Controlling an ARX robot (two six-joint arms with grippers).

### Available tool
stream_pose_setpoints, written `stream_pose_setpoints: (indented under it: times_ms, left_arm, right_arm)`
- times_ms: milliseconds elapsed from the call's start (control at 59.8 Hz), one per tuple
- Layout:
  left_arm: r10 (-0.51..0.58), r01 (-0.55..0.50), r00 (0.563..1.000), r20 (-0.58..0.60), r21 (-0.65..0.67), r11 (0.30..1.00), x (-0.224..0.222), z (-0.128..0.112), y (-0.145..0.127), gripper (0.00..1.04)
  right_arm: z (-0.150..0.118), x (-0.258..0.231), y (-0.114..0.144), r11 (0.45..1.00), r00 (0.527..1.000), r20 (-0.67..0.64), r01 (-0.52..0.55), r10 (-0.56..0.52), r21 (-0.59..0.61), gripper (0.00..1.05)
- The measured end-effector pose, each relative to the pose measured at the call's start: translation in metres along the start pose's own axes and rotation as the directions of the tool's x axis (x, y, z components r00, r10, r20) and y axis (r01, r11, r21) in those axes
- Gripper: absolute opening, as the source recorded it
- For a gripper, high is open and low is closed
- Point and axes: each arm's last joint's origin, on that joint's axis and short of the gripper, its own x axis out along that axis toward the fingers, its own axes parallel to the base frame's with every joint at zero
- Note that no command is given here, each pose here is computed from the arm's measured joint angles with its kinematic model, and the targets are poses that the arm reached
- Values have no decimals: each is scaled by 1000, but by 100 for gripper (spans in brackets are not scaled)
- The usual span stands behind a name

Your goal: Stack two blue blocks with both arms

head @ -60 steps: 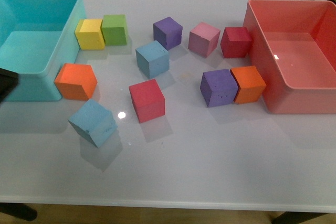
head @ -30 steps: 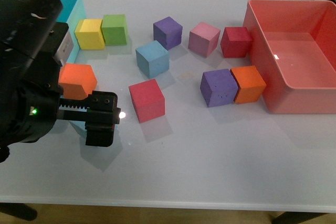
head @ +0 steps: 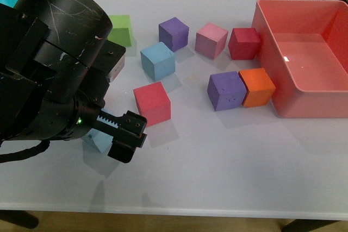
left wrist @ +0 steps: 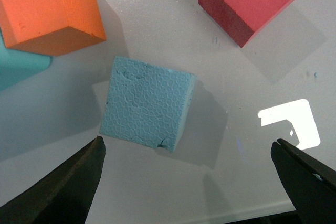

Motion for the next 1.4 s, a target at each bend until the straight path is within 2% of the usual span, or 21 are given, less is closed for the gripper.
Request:
stream_pose_setpoints:
  times_ms: [167,568,1020,1338,1404]
  left_arm:
    - [7,-5,1000,-23,71,997,11,-4,11,96]
    - [-17,21,999,-37,93,995,33,3,32,96]
    - [-69,74,996,-55,96,993,53,5,42,96]
    - [-74,83,991,-109,78,994,70,-8,39,96]
    - [-75,82,991,-108,66,994,71,-9,38,88]
  right_arm:
    - [0,0,0,1000,1000,0,0,0,0,96]
    - [0,0,0,1000,1000,0,0,0,0,96]
    - [0,0,0,1000,1000,0,0,0,0,96]
    - [0,0,0,1000,1000,0,0,0,0,96]
    - [0,0,0,1000,1000,0,0,0,0,96]
